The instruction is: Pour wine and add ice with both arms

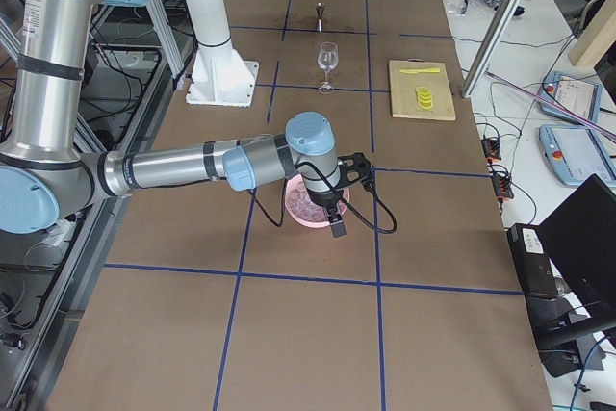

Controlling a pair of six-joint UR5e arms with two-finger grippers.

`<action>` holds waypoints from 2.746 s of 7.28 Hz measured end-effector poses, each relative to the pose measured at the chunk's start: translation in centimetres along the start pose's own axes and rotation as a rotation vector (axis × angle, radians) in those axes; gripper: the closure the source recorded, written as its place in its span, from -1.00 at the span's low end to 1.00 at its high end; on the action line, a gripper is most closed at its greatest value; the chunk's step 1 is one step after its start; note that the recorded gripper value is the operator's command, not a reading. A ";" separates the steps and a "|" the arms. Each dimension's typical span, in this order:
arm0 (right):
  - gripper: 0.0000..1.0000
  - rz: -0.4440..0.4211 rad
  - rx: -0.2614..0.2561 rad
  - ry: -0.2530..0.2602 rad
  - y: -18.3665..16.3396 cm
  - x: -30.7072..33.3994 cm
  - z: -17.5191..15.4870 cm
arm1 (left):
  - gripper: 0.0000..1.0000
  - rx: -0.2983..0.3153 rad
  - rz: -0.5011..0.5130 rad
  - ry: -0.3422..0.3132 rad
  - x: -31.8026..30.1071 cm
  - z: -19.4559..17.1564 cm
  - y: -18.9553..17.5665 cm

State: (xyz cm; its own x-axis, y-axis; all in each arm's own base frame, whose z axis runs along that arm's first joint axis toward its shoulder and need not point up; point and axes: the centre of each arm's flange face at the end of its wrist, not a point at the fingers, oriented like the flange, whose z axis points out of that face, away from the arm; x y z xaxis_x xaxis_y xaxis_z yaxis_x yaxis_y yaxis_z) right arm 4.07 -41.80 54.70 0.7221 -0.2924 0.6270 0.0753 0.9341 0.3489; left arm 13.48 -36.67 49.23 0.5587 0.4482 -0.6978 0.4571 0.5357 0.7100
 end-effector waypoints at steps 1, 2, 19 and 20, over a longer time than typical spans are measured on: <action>-1.00 0.001 0.001 0.001 0.0 0.1 0.0 | -1.00 0.032 -0.041 -0.029 2.8 1.9 2.5; -1.00 0.003 0.002 0.002 0.0 0.2 -0.1 | -1.00 0.060 -0.070 -0.053 5.0 3.1 4.6; -1.00 0.021 0.018 0.011 0.1 0.9 -0.8 | -0.39 0.229 0.006 -0.251 14.6 8.3 22.7; -1.00 0.021 0.018 0.011 0.1 0.9 -0.8 | -0.26 0.224 0.008 -0.249 14.7 8.4 23.1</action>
State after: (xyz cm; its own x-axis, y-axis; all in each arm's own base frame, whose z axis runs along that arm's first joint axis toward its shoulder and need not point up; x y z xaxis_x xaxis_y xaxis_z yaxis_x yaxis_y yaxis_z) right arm 5.30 -41.76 54.76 0.7309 -0.2708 0.6265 0.0481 0.9360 0.3486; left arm 38.03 -23.74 56.18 0.7023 0.2482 -0.6672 0.5772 0.3499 0.7378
